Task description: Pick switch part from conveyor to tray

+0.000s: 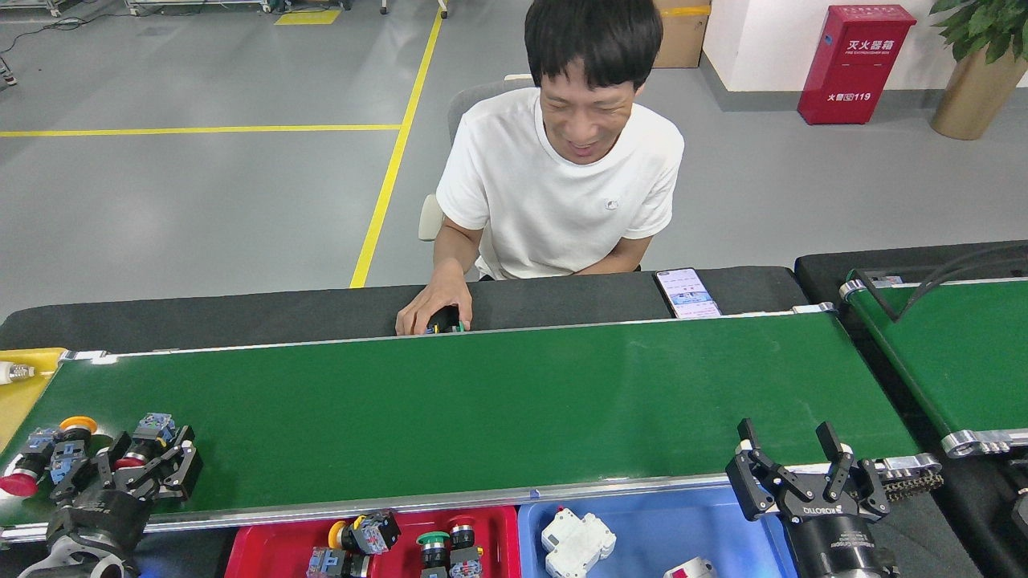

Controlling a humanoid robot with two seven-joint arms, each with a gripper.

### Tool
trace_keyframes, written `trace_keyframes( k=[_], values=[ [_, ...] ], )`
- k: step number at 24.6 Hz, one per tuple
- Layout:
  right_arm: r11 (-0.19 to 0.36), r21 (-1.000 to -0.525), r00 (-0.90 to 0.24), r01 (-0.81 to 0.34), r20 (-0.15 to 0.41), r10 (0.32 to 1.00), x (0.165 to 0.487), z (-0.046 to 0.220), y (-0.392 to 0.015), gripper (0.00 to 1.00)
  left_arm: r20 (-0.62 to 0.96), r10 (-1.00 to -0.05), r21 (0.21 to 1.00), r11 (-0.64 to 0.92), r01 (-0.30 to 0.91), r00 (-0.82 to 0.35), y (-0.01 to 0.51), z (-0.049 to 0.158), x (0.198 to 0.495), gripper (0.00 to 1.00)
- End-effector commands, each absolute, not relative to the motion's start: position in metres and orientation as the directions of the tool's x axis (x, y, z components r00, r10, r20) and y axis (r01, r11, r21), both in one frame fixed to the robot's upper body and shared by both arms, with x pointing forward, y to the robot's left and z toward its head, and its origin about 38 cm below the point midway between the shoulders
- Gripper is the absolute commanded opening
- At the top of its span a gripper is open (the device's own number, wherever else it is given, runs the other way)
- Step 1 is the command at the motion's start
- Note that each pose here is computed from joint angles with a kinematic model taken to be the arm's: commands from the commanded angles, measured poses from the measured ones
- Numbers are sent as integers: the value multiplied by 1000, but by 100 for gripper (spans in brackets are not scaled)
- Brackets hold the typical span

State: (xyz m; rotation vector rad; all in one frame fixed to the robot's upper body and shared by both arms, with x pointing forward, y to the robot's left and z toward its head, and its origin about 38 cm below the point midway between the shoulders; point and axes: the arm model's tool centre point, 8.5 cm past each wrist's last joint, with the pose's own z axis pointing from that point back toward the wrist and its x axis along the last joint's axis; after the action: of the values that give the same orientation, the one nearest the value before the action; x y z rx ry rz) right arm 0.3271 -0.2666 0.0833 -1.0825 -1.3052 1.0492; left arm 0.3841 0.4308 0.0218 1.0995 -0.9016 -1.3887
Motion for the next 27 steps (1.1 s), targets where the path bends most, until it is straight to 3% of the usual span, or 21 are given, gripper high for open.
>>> trace_keyframes(
  k=[1,7,10,14,21,25,27],
  values=[
    [191,-980,-5,50,191,982,330,92,-267,99,-141,-990,959,-138,248,-3,428,33,391,10],
    [194,-980,-6,53,194,981,331,93,-266,99,-122,-992,980,-127,156,-38,407,55,387,5],
    [195,-979,-9,58,195,981,333,95,-265,99,-138,-983,987,-146,63,-125,383,79,358,5],
    [194,-980,-7,51,194,981,330,92,-265,99,-145,-947,989,-148,-13,-287,334,94,312,6],
    [192,-980,-3,48,192,981,329,92,-266,99,-79,-801,987,-147,68,-593,236,51,266,8],
    [189,-981,-2,40,189,982,326,88,-267,99,-93,-762,979,-188,81,-641,217,35,246,11],
    [188,-982,-3,36,188,982,325,87,-267,99,-89,-761,978,-188,88,-643,216,33,244,23]
  ],
)
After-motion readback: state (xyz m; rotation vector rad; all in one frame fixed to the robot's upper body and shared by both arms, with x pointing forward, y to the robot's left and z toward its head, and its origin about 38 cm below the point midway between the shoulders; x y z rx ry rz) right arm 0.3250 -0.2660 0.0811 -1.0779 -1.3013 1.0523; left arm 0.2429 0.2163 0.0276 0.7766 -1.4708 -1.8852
